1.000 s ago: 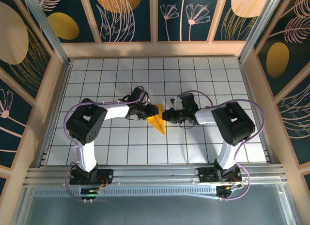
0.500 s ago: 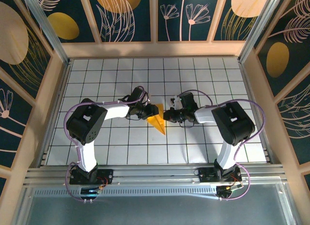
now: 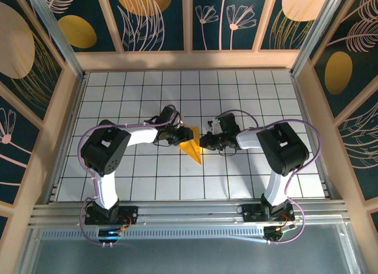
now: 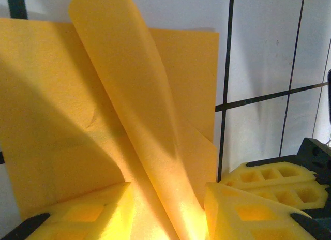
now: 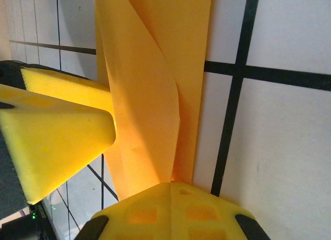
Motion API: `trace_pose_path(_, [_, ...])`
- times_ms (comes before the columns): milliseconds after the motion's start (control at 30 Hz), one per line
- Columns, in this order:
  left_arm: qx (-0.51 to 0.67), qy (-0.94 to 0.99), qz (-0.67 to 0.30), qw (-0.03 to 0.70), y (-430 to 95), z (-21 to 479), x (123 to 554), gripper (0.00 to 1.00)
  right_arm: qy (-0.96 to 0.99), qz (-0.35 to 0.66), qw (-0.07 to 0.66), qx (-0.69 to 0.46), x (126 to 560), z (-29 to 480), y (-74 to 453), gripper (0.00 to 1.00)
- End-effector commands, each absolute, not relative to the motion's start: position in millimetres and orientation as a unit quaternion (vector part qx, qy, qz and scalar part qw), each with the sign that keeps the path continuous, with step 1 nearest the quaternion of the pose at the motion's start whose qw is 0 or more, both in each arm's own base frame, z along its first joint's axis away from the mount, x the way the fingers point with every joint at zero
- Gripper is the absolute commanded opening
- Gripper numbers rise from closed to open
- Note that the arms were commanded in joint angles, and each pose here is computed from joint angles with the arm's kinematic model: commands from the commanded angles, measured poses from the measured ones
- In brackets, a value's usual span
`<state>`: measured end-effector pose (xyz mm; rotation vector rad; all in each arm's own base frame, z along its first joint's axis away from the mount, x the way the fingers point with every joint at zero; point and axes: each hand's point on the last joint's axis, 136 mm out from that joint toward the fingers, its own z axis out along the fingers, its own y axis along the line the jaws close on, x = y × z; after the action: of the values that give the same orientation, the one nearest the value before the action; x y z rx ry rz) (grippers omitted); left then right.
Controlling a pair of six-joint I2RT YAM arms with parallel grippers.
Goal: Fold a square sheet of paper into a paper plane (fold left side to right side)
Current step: Fourth fold the wing at the center of the table.
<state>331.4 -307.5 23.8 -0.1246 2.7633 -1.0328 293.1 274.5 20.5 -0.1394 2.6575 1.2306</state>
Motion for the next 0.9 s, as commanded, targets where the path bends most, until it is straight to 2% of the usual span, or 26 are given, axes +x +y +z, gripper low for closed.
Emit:
trace_pose_path(0, [-0.049, 0.944, -0.316, 0.080, -297, 4, 325, 0.41, 0.908, 0.403, 0.103, -0.056, 293, 15, 275, 0.00])
trace_pose_path(433, [-0.049, 0.943, -0.318, 0.083, -298, 6, 326, 0.42, 0.920, 0.376, 0.093, -0.054, 289, 2, 270, 0.00])
trace_pose_path(867, [-0.046, 0.932, -0.337, 0.126, -303, 41, 341, 0.46, 0.940, 0.332, 0.071, -0.044, 281, -21, 259, 0.00])
